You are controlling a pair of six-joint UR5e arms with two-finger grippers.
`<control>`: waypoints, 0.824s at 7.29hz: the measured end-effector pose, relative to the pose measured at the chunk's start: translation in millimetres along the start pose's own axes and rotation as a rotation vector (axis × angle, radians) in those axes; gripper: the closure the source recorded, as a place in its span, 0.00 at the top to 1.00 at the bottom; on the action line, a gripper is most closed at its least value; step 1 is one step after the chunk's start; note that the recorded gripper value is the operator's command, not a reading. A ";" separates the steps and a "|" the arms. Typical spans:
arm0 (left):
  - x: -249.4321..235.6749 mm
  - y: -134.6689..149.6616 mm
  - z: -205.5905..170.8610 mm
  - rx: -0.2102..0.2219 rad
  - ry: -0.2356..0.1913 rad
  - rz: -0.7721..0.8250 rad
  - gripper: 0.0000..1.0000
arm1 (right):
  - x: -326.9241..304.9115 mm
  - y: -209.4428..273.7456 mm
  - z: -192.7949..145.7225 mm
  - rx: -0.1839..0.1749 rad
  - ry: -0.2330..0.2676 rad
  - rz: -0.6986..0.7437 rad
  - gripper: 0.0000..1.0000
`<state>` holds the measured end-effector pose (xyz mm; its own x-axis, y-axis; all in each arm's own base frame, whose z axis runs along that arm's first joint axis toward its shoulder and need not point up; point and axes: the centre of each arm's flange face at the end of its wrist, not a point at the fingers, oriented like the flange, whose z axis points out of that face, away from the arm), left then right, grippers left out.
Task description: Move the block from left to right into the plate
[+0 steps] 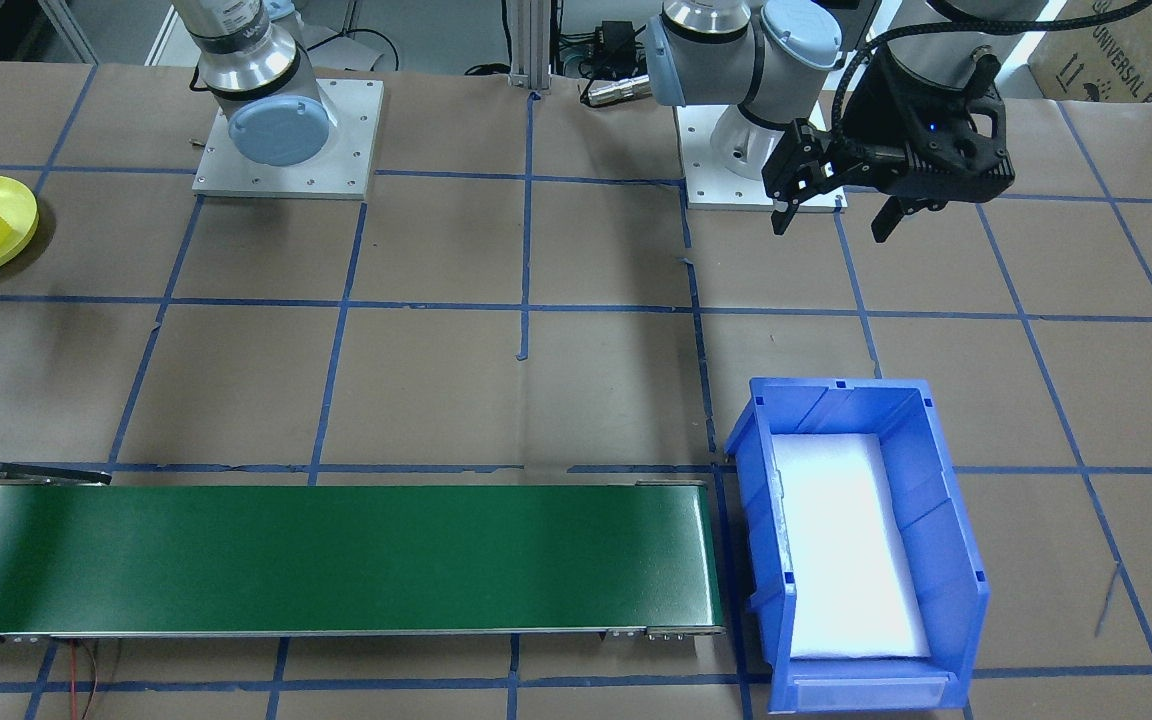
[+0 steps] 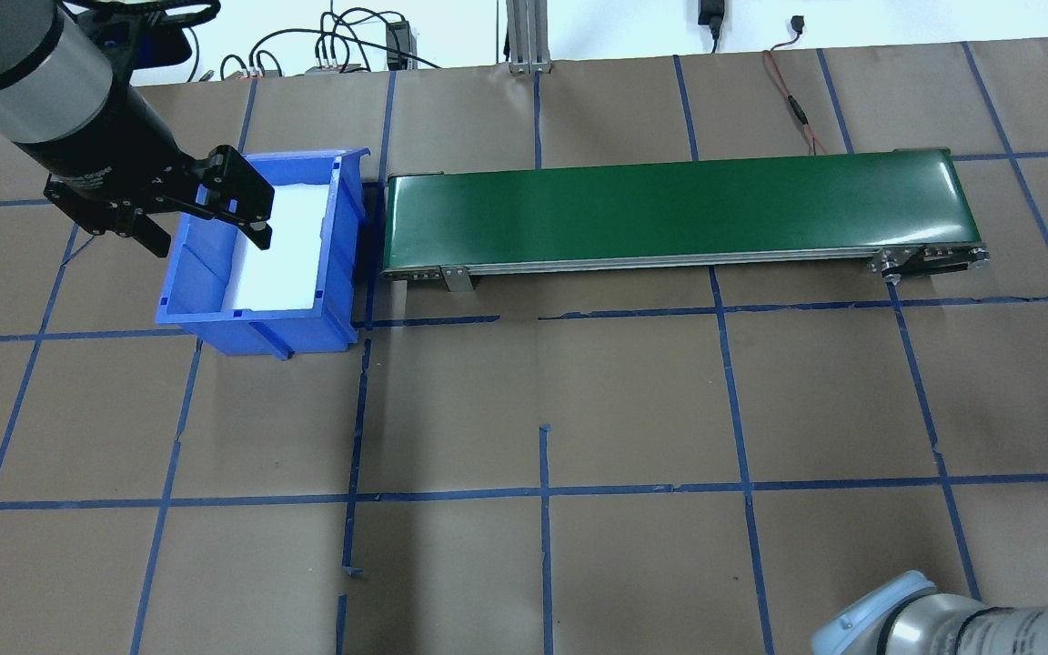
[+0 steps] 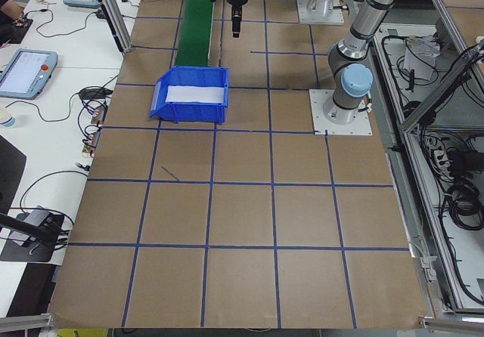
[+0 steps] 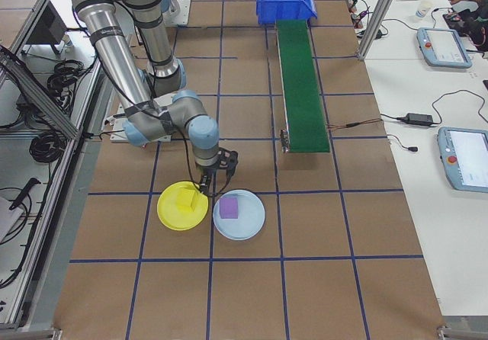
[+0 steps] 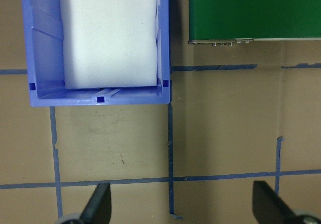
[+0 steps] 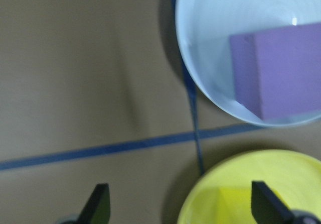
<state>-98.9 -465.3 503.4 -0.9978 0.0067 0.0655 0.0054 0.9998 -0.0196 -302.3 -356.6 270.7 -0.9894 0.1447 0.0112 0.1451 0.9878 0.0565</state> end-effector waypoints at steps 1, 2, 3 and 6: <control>0.0 0.1 0.7 -0.001 0.000 0.000 1.00 | -68.3 -44.6 -34.5 -0.024 -0.010 0.008 1.00; -0.1 0.1 1.3 -0.002 0.000 0.000 1.00 | -141.8 -77.2 -73.0 -0.055 -0.017 0.017 1.00; -0.1 0.2 1.4 -0.002 0.000 0.000 1.00 | -222.5 -95.8 -110.4 -0.060 -0.005 -0.001 1.00; 0.1 0.4 2.1 -0.004 0.000 0.001 1.00 | -409.7 -44.1 -200.3 0.050 0.001 -0.240 1.00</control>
<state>-99.2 -464.9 501.2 -0.9978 0.0076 0.0659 0.0066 0.9999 -0.0160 97.2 -470.9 463.6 -0.9955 -0.0945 0.0044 -0.0945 0.9955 0.0081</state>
